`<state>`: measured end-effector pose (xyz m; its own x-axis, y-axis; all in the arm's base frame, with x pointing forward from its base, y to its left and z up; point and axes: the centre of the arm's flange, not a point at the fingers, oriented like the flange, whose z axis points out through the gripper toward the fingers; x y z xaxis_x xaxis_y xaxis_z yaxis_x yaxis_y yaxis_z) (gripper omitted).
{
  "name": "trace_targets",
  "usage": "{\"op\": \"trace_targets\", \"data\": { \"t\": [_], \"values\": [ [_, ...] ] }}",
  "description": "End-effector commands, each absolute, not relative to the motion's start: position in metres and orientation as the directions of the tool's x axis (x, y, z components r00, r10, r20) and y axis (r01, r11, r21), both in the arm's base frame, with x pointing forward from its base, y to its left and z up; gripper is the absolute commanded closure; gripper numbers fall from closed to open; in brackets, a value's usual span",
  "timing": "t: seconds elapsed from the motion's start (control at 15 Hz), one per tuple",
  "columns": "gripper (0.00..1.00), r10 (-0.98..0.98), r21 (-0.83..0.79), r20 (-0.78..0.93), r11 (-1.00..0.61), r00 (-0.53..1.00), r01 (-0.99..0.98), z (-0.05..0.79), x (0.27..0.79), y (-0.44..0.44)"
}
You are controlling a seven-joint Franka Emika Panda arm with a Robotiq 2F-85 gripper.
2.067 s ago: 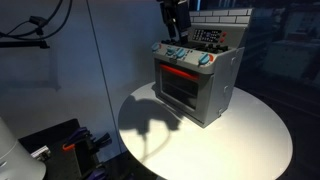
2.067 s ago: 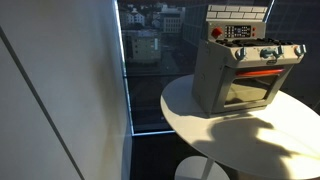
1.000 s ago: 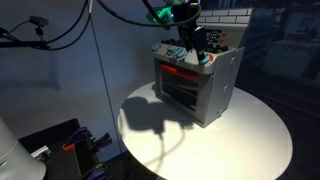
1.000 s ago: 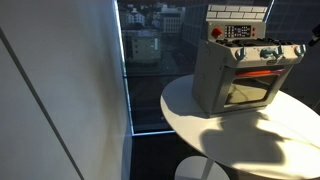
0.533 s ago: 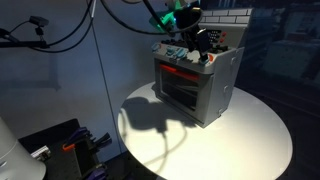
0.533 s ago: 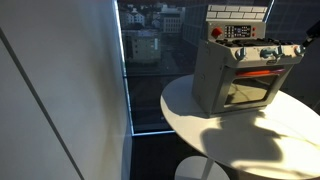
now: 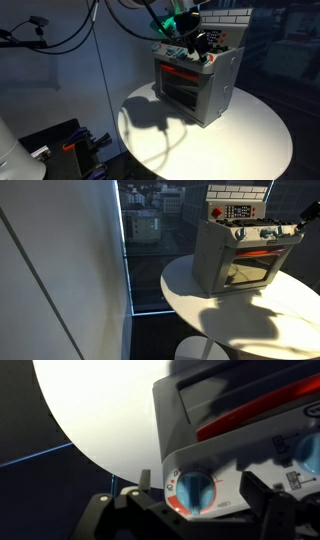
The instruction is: Turn the right knob anticlockwise
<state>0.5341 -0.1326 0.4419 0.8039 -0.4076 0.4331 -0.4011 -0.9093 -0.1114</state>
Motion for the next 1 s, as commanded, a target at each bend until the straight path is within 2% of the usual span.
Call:
{"op": "trace_targets", "data": {
  "t": [0.0,0.07,0.2,0.47,0.73,0.93],
  "values": [
    [0.34,-0.398,-0.11,0.45,-0.913,0.799,-0.393,0.443,0.54,-0.135],
    [0.4,-0.399,-0.111,0.45,-0.913,0.799,-0.394,0.443,0.54,-0.135],
    [0.4,-0.401,-0.113,0.452,-0.912,0.797,-0.395,0.443,0.54,-0.137],
    [0.32,-0.405,-0.115,0.459,-0.91,0.791,-0.399,0.446,0.54,-0.14],
    [0.31,-0.412,-0.118,0.468,-0.906,0.782,-0.406,0.449,0.543,-0.145],
    [0.34,-0.416,-0.119,0.476,-0.904,0.775,-0.411,0.451,0.544,-0.147]
  ]
}}
